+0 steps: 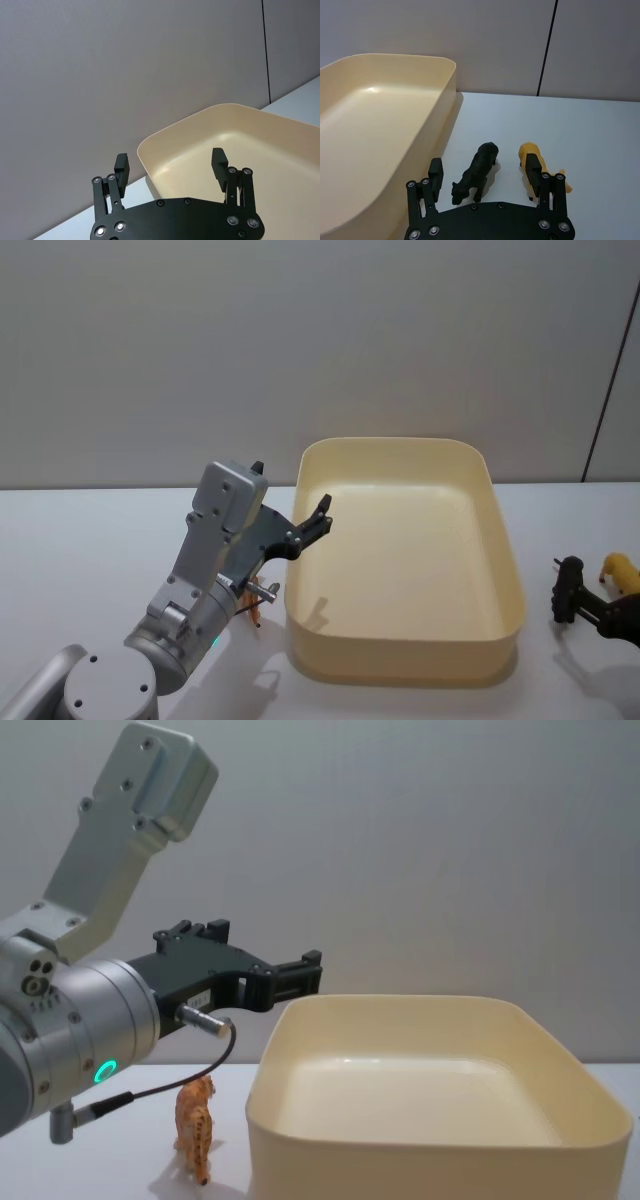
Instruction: Pick up the toy alternately with two hands and place it into the central storage box.
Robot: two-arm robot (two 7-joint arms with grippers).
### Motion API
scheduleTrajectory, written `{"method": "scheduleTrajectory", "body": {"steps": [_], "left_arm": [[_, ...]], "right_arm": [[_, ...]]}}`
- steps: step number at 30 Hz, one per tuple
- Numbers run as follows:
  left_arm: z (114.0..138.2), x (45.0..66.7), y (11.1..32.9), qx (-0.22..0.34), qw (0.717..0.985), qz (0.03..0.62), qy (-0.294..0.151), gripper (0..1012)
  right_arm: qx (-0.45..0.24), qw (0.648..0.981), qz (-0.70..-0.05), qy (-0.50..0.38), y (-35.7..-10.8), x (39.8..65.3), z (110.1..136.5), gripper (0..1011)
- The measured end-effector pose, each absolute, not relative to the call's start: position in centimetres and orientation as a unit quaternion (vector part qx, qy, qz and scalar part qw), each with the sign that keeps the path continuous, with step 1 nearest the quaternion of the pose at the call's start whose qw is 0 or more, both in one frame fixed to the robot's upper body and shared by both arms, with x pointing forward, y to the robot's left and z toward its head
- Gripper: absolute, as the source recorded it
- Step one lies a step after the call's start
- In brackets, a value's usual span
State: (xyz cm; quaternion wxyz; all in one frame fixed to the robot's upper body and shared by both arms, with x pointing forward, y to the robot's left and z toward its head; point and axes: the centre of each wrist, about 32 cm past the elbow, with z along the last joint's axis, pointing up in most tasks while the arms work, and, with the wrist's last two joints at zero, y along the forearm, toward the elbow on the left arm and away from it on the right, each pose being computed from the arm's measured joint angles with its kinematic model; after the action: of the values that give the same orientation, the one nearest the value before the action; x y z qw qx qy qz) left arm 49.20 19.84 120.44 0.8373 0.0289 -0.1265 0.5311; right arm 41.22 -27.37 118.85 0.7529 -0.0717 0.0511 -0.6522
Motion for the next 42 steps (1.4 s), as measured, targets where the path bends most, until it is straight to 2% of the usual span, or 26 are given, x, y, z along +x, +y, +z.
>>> {"method": "scheduleTrajectory", "body": {"steps": [19, 36, 38, 42], "left_arm": [[120.4, 49.2, 19.8, 0.029, 0.837, 0.531, -0.126, 1001], [120.4, 49.2, 19.8, 0.029, 0.837, 0.531, -0.126, 1001], [120.4, 49.2, 19.8, 0.029, 0.837, 0.531, -0.126, 1001], [120.4, 49.2, 19.8, 0.029, 0.837, 0.531, -0.126, 1001]], "right_arm": [[-0.088, 0.758, -0.638, 0.098, -26.3, 43.7, 117.4, 1001], [-0.099, 0.750, -0.645, 0.108, -24.9, 45.4, 116.1, 1001], [-0.099, 0.749, -0.646, 0.108, -24.9, 45.5, 116.1, 994], [-0.100, 0.748, -0.647, 0.107, -24.6, 45.7, 115.9, 881]]}}
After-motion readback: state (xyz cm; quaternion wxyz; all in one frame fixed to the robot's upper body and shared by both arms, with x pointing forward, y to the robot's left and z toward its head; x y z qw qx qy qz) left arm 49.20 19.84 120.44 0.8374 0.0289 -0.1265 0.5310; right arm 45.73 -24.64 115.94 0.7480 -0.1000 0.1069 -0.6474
